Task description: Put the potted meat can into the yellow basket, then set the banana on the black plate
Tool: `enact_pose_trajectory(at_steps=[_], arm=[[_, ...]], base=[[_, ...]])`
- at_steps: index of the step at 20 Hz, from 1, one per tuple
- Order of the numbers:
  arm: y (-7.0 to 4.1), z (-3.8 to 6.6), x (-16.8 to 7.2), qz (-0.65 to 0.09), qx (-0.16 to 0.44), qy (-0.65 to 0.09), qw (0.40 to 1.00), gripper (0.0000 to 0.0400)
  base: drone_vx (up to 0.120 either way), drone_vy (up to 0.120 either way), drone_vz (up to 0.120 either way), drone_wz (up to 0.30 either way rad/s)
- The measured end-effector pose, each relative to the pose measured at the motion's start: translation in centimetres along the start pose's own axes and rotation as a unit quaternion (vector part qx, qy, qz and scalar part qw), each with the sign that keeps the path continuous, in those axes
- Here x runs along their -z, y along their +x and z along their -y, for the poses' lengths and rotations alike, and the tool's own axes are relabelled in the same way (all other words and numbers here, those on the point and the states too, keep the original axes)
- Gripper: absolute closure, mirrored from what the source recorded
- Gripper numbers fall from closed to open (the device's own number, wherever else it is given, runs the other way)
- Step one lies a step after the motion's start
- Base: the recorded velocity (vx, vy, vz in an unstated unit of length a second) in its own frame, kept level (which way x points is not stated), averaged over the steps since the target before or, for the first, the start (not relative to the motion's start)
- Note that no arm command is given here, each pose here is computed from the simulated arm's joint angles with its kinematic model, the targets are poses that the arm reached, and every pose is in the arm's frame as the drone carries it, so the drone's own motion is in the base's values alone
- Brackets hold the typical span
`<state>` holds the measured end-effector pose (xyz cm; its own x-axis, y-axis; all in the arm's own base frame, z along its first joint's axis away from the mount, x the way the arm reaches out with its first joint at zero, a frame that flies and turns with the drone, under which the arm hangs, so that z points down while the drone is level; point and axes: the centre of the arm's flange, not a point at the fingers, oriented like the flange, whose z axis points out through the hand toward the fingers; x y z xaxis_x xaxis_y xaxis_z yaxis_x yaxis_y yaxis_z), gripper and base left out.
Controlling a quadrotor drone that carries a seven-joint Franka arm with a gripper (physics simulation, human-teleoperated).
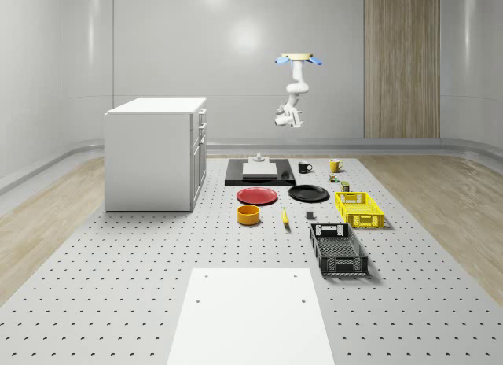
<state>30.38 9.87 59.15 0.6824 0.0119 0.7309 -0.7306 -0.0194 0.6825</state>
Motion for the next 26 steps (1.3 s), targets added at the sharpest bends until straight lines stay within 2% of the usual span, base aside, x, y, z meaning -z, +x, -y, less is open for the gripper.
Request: enact_pose_trajectory(at_steps=[2,4,6,8,11,15,23,26], arm=[[-2.4,2.4,-0.6,-0.121,0.004,-0.121,0.985,0.0000],[-4.3,4.2,-2.1,-0.227,0.007,-0.228,0.947,0.0000],[-5.6,5.5,-3.9,-0.309,0.010,-0.311,0.899,0.0000],[-6.3,6.2,-5.5,-0.369,0.012,-0.370,0.852,0.0000],[-6.9,6.6,-7.2,-0.427,0.015,-0.427,0.797,0.0000],[-7.1,6.8,-8.6,-0.467,0.017,-0.465,0.752,0.0000],[-7.3,6.9,-9.6,-0.495,0.019,-0.491,0.717,0.0000],[-7.3,6.9,-9.8,-0.498,0.019,-0.494,0.712,0.0000]], base=[[0.120,0.120,0.000,0.000],[0.120,0.120,0.000,0.000],[0.120,0.120,0.000,0.000],[0.120,0.120,0.000,0.000],[0.120,0.120,0.000,0.000],[0.120,0.120,0.000,0.000],[0.120,0.115,0.000,0.000],[0.120,0.013,-0.040,0.000]])
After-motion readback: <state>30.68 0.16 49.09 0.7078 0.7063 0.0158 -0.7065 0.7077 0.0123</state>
